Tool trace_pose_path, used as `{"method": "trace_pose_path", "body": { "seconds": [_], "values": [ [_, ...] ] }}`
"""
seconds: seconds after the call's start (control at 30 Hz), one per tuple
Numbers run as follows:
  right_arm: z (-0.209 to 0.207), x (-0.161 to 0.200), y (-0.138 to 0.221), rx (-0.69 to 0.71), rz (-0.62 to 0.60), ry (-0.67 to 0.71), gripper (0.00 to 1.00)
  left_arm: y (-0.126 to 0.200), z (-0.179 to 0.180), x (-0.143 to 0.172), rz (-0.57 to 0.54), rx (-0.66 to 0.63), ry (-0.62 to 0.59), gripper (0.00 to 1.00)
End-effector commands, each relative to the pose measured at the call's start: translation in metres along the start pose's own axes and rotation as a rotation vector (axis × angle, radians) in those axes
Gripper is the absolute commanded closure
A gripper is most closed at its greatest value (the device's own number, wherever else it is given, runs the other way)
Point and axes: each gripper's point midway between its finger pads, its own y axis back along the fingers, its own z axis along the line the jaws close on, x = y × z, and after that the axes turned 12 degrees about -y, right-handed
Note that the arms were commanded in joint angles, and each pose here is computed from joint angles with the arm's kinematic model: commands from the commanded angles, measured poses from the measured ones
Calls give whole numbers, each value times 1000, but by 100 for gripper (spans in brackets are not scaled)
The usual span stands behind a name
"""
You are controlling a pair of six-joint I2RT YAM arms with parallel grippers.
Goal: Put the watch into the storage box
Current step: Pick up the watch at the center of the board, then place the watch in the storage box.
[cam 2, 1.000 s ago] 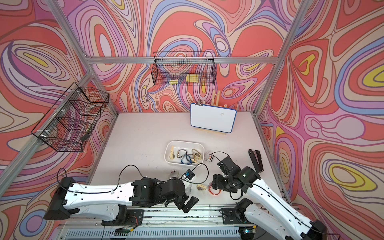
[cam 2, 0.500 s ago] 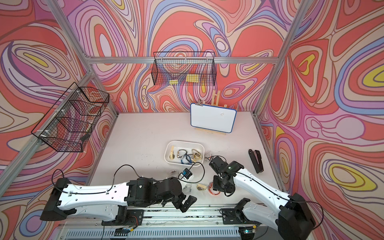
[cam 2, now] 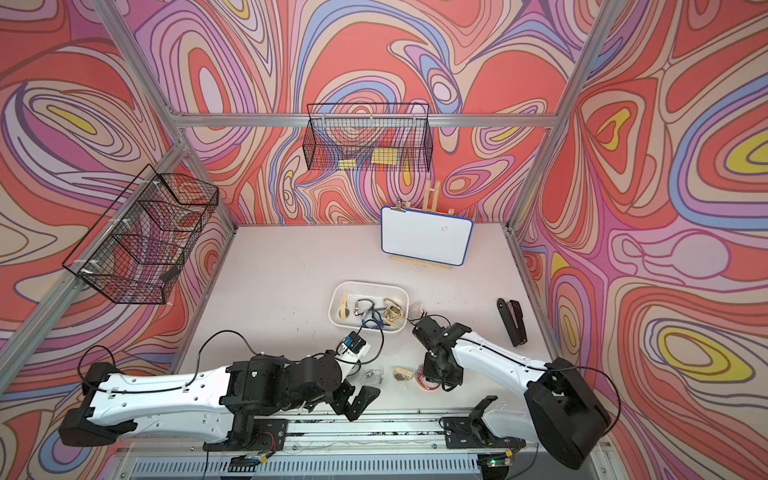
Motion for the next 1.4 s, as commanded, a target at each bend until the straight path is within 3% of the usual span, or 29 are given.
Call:
{"method": "trace_pose_path", "body": {
  "seconds": [0.0,0.27,0.47,0.77,0.9,1.03,1.27,1.37],
  "values": [
    [5,-9,2,5,-43,-1,64,2,10,10,17,-36,11,0],
    [5,-9,3,-11,-49,8,89,6,16,12,17,-60,19,0],
    [12,-9,16,-76,-61,11,90,8,19,13,26,-79,14,0],
    [39,-38,106,-155,-200,97,91,25,32,10,-11,-119,33,0],
    [74,-57,144,-209,-244,171,91,40,45,13,-21,-161,43,0],
    [129,-73,156,-294,-228,255,91,57,62,16,-34,-219,57,0],
    [216,-99,134,-345,-158,365,92,80,81,24,-41,-284,89,0],
    [243,-101,106,-340,-94,402,93,84,86,27,-41,-300,101,0]
  ]
}}
